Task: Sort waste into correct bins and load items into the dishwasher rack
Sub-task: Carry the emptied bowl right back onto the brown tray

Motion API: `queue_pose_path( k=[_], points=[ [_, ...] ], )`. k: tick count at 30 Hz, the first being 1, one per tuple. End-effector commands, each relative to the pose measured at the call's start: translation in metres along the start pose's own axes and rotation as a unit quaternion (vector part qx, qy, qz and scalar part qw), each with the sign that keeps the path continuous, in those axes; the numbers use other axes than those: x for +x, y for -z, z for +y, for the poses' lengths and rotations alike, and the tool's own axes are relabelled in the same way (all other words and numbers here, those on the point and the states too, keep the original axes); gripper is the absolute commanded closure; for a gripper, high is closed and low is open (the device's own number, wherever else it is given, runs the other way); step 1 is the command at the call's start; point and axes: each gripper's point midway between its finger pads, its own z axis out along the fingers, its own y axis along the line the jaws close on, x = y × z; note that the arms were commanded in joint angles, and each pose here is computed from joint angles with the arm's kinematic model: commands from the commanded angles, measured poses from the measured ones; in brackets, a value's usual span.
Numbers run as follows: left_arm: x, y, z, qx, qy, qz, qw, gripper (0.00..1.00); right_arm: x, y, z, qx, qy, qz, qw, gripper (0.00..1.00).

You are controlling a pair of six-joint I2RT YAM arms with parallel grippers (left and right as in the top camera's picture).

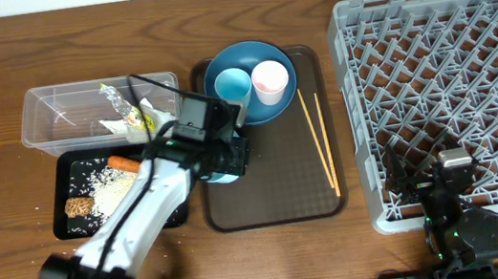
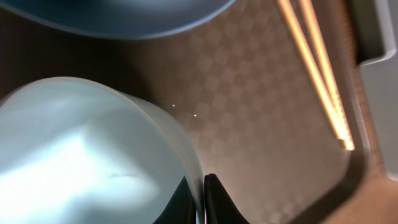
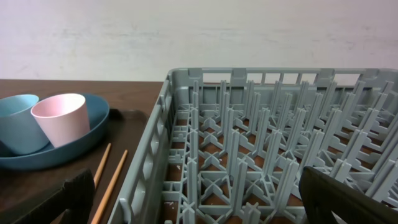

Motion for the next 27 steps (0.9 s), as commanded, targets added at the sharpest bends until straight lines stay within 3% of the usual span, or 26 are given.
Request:
queue_pose_path(
  k=[1, 12, 14, 16, 19, 23, 27],
  points=[
    [-0.002, -0.012, 0.002, -0.017, -0.004, 0.007, 1.000, 0.93, 0.001, 0.000, -0.007, 0.013, 0.005, 0.000, 1.000, 0.01],
    [0.006, -0.022, -0.026, 0.000, -0.053, 0.019, 0.998, 0.93, 0.000, 0.000, -0.007, 0.013, 0.005, 0.000, 1.000, 0.01],
    [0.007, -0.022, -0.030, 0.003, -0.069, 0.020, 0.997, 0.83, 0.000, 0.000, -0.007, 0.013, 0.005, 0.000, 1.000, 0.01],
    [0.007, -0.022, -0.032, 0.003, -0.075, 0.020, 0.997, 0.60, 0.001, 0.000, -0.007, 0.013, 0.005, 0.000, 1.000, 0.01],
    [0.006, -0.020, -0.033, 0.004, -0.074, 0.019, 0.997, 0.43, 0.000, 0.000, -0.007, 0.013, 0.005, 0.000, 1.000, 0.01],
    [-0.001, -0.008, -0.038, 0.007, -0.079, 0.003, 0.997, 0.38, 0.001, 0.000, -0.007, 0.013, 0.005, 0.000, 1.000, 0.01],
    [-0.032, 0.023, -0.053, 0.012, -0.095, -0.056, 0.994, 0.34, 0.001, 0.000, -0.007, 0.013, 0.005, 0.000, 1.000, 0.01]
  ],
)
